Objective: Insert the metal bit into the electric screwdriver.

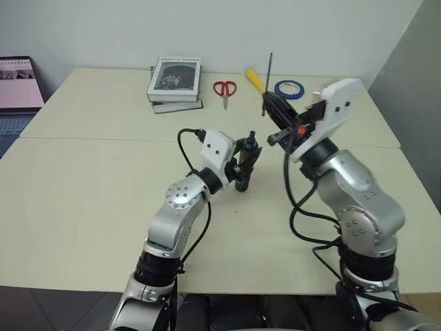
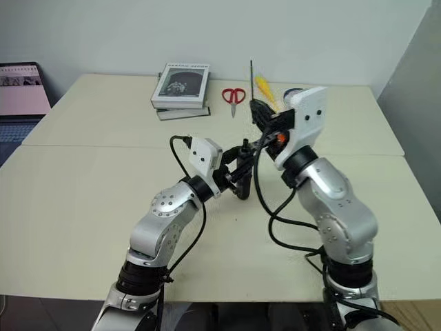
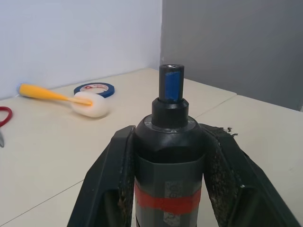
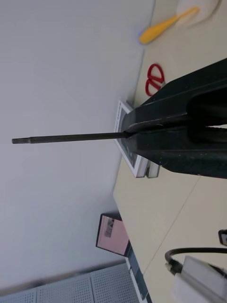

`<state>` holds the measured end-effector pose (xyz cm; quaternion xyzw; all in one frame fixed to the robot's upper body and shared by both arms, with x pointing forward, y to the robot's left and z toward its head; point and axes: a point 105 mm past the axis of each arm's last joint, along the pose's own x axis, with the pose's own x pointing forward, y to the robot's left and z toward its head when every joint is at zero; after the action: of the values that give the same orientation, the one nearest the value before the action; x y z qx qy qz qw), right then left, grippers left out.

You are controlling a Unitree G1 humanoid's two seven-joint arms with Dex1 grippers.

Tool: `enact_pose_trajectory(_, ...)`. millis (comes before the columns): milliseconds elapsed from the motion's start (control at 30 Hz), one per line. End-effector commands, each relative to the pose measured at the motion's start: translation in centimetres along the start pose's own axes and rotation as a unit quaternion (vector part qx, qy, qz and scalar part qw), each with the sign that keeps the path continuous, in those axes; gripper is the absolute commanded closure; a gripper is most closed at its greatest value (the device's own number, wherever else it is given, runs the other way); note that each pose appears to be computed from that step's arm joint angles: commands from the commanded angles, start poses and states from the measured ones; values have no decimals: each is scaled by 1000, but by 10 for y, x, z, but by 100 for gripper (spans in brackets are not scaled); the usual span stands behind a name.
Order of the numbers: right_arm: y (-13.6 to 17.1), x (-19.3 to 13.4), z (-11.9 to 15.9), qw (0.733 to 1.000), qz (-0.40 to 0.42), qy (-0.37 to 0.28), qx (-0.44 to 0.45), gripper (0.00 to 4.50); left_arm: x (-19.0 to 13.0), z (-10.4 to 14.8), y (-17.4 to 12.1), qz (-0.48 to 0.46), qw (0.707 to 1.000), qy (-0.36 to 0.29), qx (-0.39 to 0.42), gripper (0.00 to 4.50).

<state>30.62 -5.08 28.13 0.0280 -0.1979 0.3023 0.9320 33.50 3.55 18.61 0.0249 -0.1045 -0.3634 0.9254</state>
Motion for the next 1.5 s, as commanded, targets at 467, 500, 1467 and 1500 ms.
enact_pose_trajectory(467,7,9,13,999,-13,-34,8,450,2,11,5,81,995,-44,43,287)
enact_pose_trajectory(500,7,9,12,999,-13,-32,10,450,2,11,4,81,995,-44,41,287)
enact_pose_trajectory(1467,17,14,-12,999,-37,-20,14,450,2,7,6,101,993,-40,52,287)
enact_pose_trajectory(1500,17,13,-13,999,-38,-20,13,450,2,7,6,101,993,-40,52,287)
